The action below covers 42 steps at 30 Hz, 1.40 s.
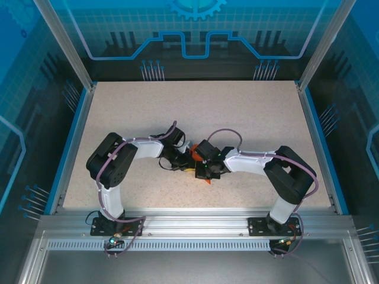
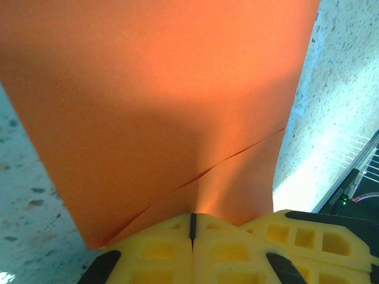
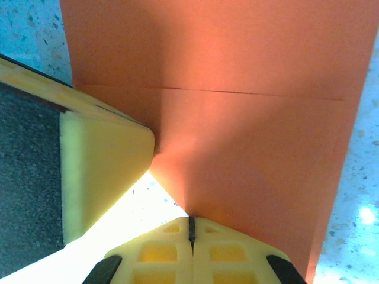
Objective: Fold a paper plane with a square sheet of paper (fold left side to right side)
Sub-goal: Third fold the triangle at the center of the table.
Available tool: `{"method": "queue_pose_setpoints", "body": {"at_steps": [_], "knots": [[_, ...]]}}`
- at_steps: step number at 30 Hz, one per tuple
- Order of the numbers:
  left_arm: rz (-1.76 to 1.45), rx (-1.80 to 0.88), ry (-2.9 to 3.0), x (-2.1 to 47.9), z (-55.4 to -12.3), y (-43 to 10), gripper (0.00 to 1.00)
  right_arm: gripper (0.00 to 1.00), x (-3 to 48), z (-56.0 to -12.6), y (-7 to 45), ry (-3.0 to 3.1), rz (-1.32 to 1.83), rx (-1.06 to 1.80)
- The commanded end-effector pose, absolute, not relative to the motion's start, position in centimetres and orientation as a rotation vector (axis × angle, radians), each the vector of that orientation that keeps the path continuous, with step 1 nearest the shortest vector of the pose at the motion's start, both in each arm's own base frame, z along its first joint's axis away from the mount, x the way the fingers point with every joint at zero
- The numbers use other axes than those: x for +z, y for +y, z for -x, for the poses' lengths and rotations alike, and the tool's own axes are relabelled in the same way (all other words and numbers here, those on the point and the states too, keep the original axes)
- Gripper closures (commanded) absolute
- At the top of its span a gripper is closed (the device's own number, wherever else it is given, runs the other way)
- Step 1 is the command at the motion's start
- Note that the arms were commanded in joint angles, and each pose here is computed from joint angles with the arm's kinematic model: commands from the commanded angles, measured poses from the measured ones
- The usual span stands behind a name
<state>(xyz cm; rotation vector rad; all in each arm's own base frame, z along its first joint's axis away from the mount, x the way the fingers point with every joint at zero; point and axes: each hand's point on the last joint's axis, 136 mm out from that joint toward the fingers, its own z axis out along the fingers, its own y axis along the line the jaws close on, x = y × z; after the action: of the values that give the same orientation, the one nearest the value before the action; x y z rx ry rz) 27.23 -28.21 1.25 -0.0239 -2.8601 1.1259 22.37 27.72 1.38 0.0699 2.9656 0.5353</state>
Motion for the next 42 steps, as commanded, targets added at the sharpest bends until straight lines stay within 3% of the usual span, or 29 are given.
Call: {"method": "queue_pose_setpoints", "body": {"at_steps": [1, 42], "knots": [[-0.048, 0.866, -2.894, -2.5, -25.9, -25.7, 1.0, 1.0, 0.2, -20.7, 25.7, 3.031, -0.105, 0.414], [-0.044, 0.835, -2.905, -2.4, -26.3, -25.6, 1.0, 1.0, -2.5, -13.9, 18.3, 3.145, -0.267, 0.304]]}}
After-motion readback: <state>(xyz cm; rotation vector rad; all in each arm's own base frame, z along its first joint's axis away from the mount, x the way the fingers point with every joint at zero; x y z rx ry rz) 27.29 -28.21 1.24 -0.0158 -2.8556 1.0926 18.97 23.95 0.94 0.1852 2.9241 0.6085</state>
